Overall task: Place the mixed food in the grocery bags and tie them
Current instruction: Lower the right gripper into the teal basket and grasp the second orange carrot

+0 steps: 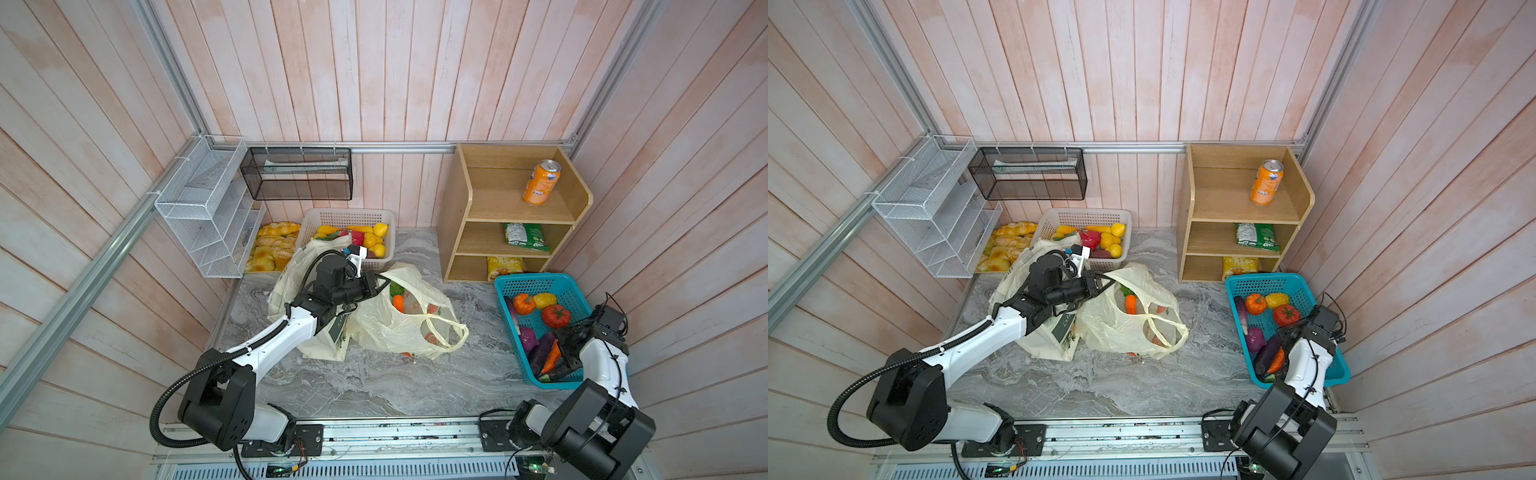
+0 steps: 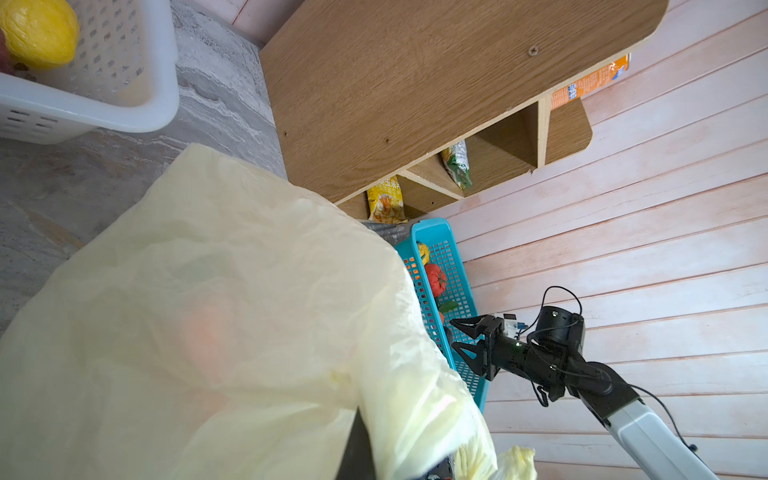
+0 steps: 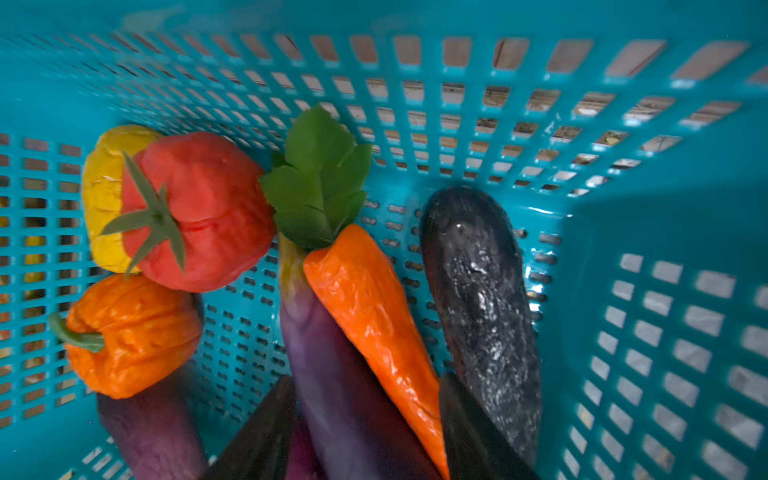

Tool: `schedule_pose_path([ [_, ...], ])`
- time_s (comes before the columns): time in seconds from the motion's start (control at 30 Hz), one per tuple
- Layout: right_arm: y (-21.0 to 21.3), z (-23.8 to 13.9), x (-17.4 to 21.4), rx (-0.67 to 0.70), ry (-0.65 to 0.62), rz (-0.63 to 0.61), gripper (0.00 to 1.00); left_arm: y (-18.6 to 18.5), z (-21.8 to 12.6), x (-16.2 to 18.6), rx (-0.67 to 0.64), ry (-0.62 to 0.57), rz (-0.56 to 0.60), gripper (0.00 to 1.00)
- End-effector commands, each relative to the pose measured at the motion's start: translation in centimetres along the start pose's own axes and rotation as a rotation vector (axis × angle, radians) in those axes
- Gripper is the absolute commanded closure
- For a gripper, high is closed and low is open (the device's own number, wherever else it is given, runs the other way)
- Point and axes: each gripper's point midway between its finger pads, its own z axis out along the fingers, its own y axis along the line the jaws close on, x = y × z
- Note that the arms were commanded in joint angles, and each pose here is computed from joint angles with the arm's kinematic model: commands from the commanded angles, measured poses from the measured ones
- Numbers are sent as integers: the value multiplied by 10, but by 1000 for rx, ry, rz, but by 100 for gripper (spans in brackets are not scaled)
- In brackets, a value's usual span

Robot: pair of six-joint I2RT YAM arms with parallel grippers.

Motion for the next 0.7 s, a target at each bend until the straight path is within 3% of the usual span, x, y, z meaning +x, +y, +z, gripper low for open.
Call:
schedule_pose_path([
  [0.0, -11, 3, -2, 52, 8, 1, 48, -12, 2, -8, 36, -14, 19, 100],
  [0.07, -15, 5, -2, 67, 16, 7, 56, -14, 3, -9, 45, -14, 18, 100],
  [0.17, -19, 10, 0, 77, 35, 20, 58, -16, 3, -12, 53, -14, 20, 100],
  [0.5, -2, 32, 15, 1, 185, 4, 53, -13, 4, -17, 68, -21, 7, 100],
  [0.67, -4, 36, 17, 6, 190, 7, 53, -10, 8, -17, 71, -17, -2, 100],
])
